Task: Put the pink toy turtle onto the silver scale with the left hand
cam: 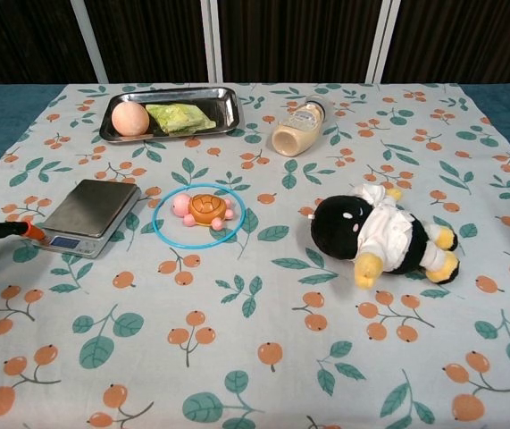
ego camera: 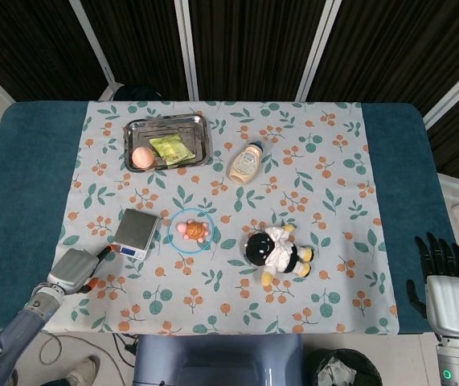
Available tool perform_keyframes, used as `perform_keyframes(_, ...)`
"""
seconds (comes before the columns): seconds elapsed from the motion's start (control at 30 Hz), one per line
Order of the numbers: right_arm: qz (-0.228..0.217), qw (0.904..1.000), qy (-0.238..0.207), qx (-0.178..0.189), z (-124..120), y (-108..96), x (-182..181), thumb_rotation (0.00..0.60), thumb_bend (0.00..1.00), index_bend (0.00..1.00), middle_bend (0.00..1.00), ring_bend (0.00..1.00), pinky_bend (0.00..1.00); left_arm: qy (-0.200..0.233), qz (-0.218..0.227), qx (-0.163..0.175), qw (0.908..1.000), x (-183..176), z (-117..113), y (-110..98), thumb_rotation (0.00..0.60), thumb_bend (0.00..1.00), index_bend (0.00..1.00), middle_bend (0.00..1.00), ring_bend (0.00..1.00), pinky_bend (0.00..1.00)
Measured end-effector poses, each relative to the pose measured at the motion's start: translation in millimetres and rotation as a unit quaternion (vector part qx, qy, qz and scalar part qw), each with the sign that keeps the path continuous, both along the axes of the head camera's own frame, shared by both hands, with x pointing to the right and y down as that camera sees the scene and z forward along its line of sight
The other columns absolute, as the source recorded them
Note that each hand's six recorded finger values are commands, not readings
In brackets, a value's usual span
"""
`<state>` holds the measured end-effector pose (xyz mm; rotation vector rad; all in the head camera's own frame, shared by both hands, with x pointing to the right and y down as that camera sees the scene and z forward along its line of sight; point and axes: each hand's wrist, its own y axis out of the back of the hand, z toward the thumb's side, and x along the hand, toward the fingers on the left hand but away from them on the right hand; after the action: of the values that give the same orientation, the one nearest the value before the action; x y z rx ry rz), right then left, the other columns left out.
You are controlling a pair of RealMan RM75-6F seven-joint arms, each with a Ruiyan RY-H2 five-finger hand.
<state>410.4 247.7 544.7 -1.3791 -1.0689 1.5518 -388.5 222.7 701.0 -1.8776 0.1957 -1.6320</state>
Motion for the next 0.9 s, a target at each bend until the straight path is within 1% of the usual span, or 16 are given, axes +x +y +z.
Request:
perform_keyframes(0.17,0.0,1.0,0.0,-0.001,0,0,0,0.6,0.5,0.01,0.0,0.01,0.0,0.012,-0.001,0.019,0.9997,7,-9,-7,0.6,0.38,0.17,0.51,0.56,0.56)
perform_keyframes(0.27,-0.001,1.0,0.0,-0.002,1,0,-1,0.6,0.5,0.01,0.0,0.01,0.0,0.022,-0.003,0.04,0.999,11,-19,-14,0.6,0.32,0.16,0.49,0.54,0.56)
perform_keyframes(0.3,-0.001,1.0,0.0,-0.003,1,0,-1,0.6,0.5,0.01,0.0,0.01,0.0,0.026,-0.005,0.05,0.9984,13,-24,-17,0.6,0.29,0.16,0.47,0.51,0.55)
perform_keyframes(0.37,-0.001,1.0,-0.001,-0.002,1,0,-1,0.6,0.5,0.01,0.0,0.01,0.0,0.033,-0.007,0.065,0.9973,16,-32,-22,0.6,0.24,0.15,0.41,0.45,0.53)
perform_keyframes(0.4,-0.001,1.0,-0.001,-0.002,1,0,-1,0.6,0.5,0.01,0.0,0.01,0.0,0.038,-0.008,0.076,0.9964,18,-37,-25,0.6,0.2,0.15,0.37,0.39,0.5)
perform_keyframes(0.47,-0.001,1.0,-0.001,-0.002,1,0,-1,0.6,0.5,0.01,0.0,0.01,0.0,0.048,-0.012,0.092,0.9946,22,-46,-30,0.6,0.16,0.14,0.28,0.28,0.42)
perform_keyframes(0.53,-0.001,1.0,-0.001,-0.003,1,0,-1,0.6,0.5,0.01,0.0,0.01,0.0,0.062,-0.016,0.11,0.9919,30,-57,-37,0.6,0.12,0.13,0.18,0.15,0.32)
perform_keyframes(0.63,-0.002,1.0,-0.002,-0.004,2,1,-2,0.6,0.5,0.01,0.0,0.01,0.0,0.089,-0.015,0.132,0.9871,47,-72,-49,0.6,0.08,0.12,0.12,0.05,0.22)
perform_keyframes(0.73,-0.003,1.0,-0.002,-0.004,1,1,-2,0.6,0.5,0.01,0.0,0.01,0.0,0.116,-0.001,0.157,0.9807,69,-86,-64,0.6,0.05,0.12,0.1,0.01,0.16)
perform_keyframes(0.8,-0.002,1.0,-0.002,-0.003,1,1,-2,0.6,0.5,0.01,0.0,0.01,0.0,0.125,0.012,0.172,0.9771,82,-92,-74,0.6,0.04,0.11,0.1,0.01,0.15)
perform_keyframes(0.9,-0.002,1.0,-0.003,-0.003,1,1,-2,0.6,0.5,0.01,0.0,0.01,0.0,0.126,0.026,0.186,0.974,98,-97,-88,0.6,0.04,0.11,0.12,0.02,0.15)
